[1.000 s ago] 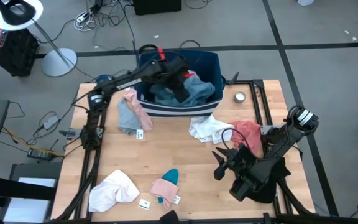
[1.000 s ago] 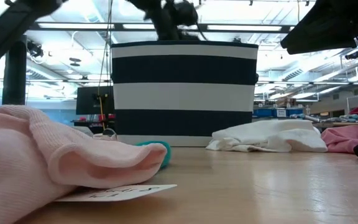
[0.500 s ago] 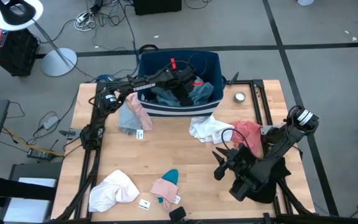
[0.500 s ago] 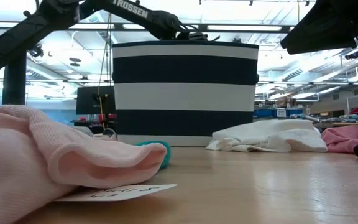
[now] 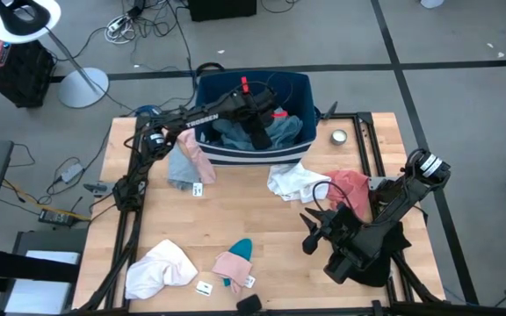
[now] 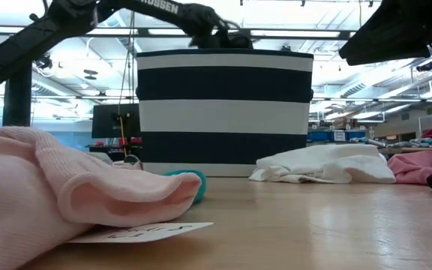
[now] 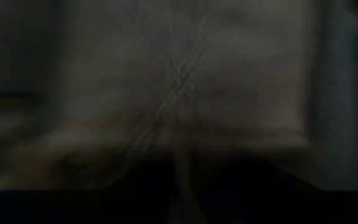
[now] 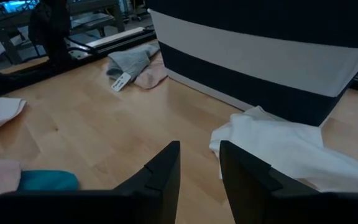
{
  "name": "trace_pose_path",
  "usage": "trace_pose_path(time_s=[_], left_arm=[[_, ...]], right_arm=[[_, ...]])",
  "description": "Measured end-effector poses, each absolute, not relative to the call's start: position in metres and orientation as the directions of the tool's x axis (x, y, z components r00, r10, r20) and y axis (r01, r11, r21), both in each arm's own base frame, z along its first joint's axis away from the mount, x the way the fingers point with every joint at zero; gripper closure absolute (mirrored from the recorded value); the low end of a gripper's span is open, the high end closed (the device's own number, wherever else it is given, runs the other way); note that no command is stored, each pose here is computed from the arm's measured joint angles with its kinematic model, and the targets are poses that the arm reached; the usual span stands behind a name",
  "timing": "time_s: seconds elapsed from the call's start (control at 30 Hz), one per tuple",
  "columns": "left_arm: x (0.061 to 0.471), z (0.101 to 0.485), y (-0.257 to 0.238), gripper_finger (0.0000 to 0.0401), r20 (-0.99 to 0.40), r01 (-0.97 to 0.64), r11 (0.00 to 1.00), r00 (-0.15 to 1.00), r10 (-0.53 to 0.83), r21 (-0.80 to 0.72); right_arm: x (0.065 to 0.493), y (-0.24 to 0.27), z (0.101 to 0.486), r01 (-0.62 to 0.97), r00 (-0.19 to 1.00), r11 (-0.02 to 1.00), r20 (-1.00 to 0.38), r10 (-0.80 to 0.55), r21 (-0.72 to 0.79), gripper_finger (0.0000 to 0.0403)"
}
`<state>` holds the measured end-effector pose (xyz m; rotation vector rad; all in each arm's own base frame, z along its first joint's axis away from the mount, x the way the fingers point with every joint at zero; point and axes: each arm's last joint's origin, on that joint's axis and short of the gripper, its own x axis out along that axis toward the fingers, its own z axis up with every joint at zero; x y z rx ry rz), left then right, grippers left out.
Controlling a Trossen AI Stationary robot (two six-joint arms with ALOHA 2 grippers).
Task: Sort clothes
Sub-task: Put the blue jeans into the blue laundry bin, then put the gray short pants into the blue laundry bin
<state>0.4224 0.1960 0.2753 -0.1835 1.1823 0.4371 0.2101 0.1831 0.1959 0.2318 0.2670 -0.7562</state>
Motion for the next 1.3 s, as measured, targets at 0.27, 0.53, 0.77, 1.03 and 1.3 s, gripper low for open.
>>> trace_pose_path(time_s=[0.27,0.53,0.77,1.03,1.3], left_arm=[[0.403,0.333,0.171,0.0264,-0.912,-0.359,0.926,0.33,0.246,0.12],[0.372,0.399,0.129,0.0264,-0.828,-0.334,0.925,0.456,0.328,0.182],[0.333,0.453,0.08,0.0264,-0.735,-0.25,0.949,0.604,0.307,0.191],[0.289,0.488,0.038,0.0264,-0.683,-0.199,0.964,0.68,0.266,0.177],[0.269,0.483,0.007,0.0264,-0.7,-0.256,0.938,0.625,0.345,0.233]], right_arm=[[0.21,0.183,0.196,0.701,0.695,0.705,-0.328,-0.64,0.111,0.0289],[0.21,0.183,0.196,0.701,0.695,0.704,-0.329,-0.639,0.113,0.0289],[0.21,0.183,0.196,0.701,0.695,0.704,-0.331,-0.638,0.114,0.0289],[0.21,0.183,0.196,0.701,0.695,0.704,-0.331,-0.638,0.114,0.0289],[0.211,0.184,0.196,0.7,0.696,0.704,-0.333,-0.636,0.12,0.0289]])
